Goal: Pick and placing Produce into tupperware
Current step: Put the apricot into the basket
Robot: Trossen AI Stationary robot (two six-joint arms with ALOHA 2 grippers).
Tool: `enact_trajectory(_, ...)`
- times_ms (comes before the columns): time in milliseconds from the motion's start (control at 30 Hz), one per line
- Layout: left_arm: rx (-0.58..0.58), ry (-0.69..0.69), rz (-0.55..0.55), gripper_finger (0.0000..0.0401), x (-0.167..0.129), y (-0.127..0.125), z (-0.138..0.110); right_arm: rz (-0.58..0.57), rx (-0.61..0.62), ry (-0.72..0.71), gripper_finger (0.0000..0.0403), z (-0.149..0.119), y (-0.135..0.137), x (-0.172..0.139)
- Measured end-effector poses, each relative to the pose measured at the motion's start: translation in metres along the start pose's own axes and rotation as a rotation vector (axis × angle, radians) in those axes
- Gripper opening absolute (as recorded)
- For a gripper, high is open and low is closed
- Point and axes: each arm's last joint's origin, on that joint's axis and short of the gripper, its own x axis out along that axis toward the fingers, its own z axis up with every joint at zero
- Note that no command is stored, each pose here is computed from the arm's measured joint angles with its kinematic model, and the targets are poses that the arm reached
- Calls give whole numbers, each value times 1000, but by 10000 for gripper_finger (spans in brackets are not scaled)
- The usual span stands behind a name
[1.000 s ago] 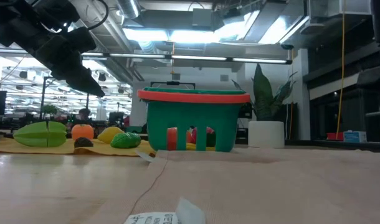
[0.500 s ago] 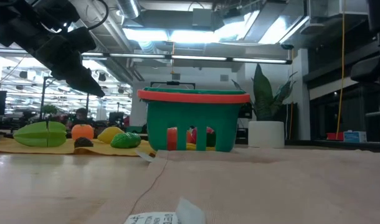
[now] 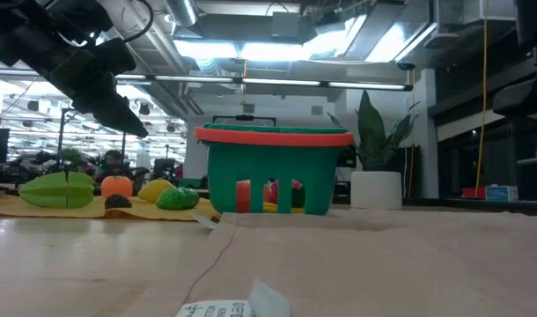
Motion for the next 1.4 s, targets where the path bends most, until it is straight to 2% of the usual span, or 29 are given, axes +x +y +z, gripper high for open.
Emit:
enact_trajectory(100,0,0,0,261,0,0,0,-1,0,0,124,0,0,0)
enact_trajectory(500,0,0,0,261,0,0,0,-4,1,1,116,3,-4,0)
enact_trajectory(733,1,1,0,261,0,0,0,23,74,-41,114,11,-16,-23)
enact_trajectory(900,3,0,0,261,0,0,0,-6,128,-158,106,20,-30,-47)
enact_trajectory(1233,3,0,0,261,0,0,0,-253,183,-487,105,27,-87,-112)
enact_trajectory(1400,3,-1,0,261,0,0,0,-249,257,-598,101,12,-119,-111)
